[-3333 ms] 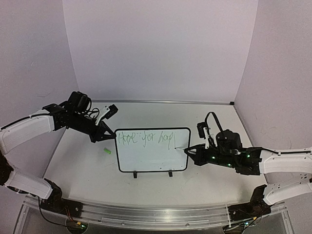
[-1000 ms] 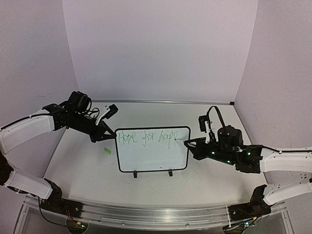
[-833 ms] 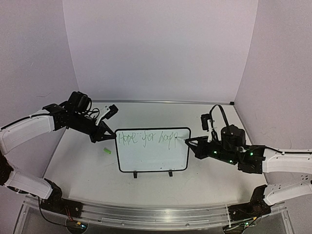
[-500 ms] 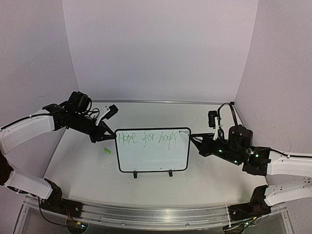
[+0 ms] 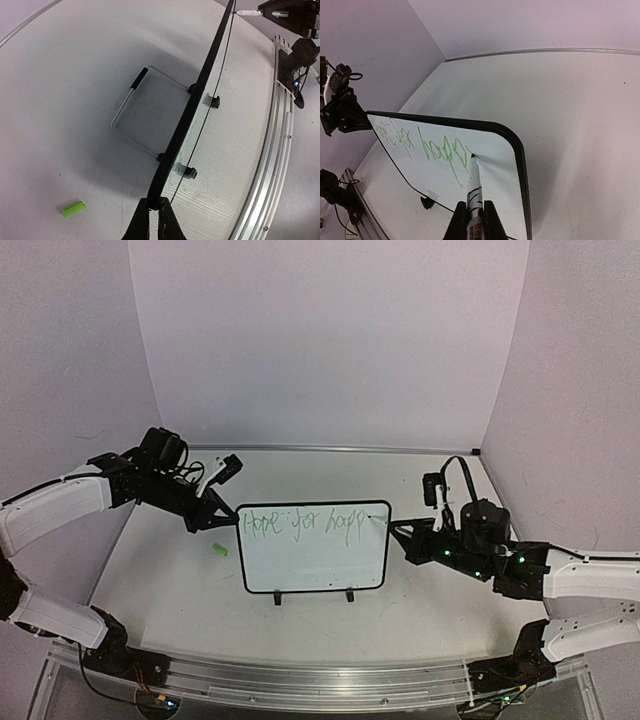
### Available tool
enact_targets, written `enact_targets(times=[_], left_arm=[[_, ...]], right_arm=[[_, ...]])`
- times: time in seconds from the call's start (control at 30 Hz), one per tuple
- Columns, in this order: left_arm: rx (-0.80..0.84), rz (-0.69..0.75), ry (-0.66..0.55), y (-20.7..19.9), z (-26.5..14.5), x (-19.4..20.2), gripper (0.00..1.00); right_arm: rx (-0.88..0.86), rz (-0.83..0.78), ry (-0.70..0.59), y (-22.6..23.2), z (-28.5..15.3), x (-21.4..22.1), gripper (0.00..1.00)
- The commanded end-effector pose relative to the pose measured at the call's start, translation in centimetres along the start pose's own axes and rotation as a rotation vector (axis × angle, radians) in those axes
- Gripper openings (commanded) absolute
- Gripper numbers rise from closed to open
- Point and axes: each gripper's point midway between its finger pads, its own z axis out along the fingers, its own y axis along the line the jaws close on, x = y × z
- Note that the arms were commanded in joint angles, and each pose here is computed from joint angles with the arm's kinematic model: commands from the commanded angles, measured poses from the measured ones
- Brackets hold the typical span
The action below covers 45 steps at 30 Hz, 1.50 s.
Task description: Write a sentence on the whiteboard
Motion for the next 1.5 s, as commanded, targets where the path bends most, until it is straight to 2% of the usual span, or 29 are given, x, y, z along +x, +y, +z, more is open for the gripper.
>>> enact_targets(times=[0.0, 0.27, 0.53, 0.93, 1.47], left_arm=[[-0.031, 0.03, 0.012, 0.3, -0.2, -0.1, 0.0], [-0.029, 0.029, 0.013, 0.3, -0.2, -0.1, 0.0], [-0.029, 0.029, 0.012, 0.2, -0.2, -0.1, 0.0], [-0.029, 0.031, 0.01, 0.2, -0.3, -0.2, 0.0], [-0.028, 0.032, 0.014, 0.2, -0.2, -0.1, 0.0]], right_arm=[[0.056, 0.025, -0.014, -1.3, -0.6, 0.0, 0.0], [0.045, 0.025, -0.017, -1.2, -1.0, -0.1, 0.0], [0.011, 0.02, -0.085, -0.4, -2.4, -2.2, 0.0], [0.048, -0.032, -0.071, -0.2, -0.9, -2.7, 0.0], [0.051, -0.003, 0.058, -1.3, 0.3, 1.8, 0.0]])
